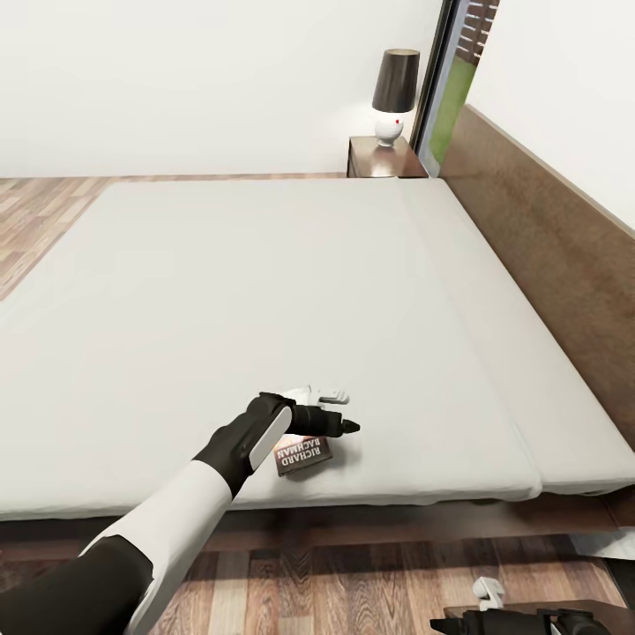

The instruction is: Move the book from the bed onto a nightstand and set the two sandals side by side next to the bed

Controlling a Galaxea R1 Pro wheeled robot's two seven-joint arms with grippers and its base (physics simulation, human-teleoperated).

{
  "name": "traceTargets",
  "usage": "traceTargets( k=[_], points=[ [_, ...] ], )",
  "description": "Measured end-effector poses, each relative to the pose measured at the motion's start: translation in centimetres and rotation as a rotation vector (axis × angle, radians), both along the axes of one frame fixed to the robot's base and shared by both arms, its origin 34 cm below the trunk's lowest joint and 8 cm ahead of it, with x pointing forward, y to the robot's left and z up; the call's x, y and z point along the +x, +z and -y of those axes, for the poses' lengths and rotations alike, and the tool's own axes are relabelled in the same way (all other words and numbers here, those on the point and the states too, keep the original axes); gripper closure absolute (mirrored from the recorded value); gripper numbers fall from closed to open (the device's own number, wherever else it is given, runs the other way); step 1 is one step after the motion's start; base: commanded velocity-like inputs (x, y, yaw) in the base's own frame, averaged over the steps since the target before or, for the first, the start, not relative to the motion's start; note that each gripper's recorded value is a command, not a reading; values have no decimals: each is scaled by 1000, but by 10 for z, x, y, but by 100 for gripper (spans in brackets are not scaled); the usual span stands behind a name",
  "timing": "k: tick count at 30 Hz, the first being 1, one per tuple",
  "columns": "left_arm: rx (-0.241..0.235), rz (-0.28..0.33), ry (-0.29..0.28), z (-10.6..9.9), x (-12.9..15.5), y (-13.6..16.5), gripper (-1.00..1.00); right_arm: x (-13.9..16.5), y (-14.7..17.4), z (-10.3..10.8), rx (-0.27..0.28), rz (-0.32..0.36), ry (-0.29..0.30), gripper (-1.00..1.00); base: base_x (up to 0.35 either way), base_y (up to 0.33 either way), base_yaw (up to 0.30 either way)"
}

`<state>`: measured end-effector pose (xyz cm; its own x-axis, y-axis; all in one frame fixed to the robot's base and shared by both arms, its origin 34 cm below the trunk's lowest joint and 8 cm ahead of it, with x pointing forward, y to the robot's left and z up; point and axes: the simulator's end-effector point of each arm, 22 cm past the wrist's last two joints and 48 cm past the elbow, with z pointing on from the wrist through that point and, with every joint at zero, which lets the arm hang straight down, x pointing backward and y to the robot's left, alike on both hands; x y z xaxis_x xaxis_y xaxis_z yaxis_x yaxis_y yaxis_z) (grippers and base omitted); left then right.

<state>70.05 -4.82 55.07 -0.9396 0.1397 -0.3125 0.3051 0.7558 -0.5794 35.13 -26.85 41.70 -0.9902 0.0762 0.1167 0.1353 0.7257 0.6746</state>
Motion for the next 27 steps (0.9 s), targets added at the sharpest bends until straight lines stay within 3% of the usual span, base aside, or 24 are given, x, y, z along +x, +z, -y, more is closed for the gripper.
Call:
traceTargets(
  k=[12, 27],
  points=[
    [0, 0, 0, 0, 0, 0, -100, 0, 0, 0, 0, 0, 0, -100, 0, 2, 0],
    [-3, -2, 4, 0, 0, 0, -100, 0, 0, 0, 0, 0, 0, -100, 0, 153, 0]
  ],
)
